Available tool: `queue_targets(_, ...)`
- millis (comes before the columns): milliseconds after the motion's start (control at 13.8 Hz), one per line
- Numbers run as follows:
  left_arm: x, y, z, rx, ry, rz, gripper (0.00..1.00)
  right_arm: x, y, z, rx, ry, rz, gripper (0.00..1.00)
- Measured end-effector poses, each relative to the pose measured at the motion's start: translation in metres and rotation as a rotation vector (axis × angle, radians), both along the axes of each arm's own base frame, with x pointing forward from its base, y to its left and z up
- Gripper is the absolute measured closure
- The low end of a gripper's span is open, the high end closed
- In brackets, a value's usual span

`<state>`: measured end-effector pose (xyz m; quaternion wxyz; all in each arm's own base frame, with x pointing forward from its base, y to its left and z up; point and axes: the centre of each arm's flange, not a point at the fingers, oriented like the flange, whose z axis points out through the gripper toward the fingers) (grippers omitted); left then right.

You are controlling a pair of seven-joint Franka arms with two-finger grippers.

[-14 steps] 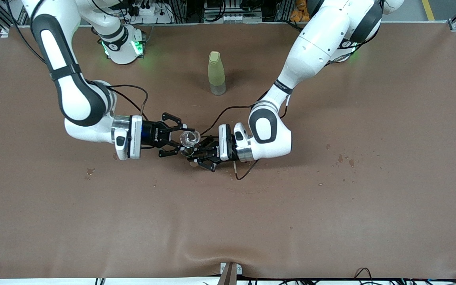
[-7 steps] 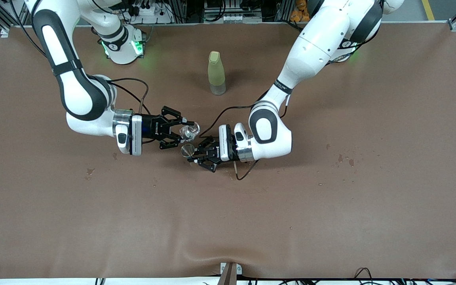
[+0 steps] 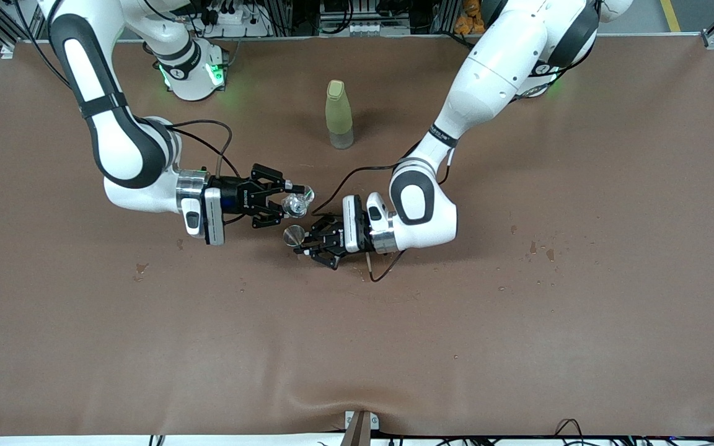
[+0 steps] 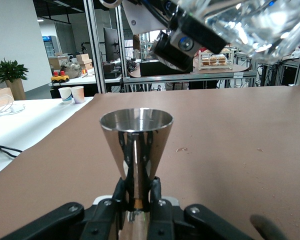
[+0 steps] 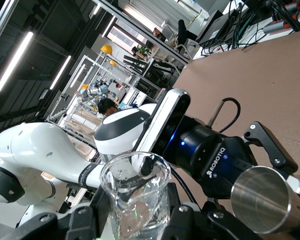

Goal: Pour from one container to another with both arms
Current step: 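Tilt the jigger with the left gripper over the glass held by the right gripper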

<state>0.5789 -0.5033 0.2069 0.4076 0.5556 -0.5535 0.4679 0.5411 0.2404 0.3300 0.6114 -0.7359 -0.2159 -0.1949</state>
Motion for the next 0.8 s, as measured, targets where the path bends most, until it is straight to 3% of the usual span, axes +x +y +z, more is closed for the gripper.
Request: queue_targets(798, 0.000, 0.000, -0.001, 0.006, -0.001, 0.006, 0.79, 0.002, -0.008, -0.029, 0.023, 0.167, -0.068, 0.51)
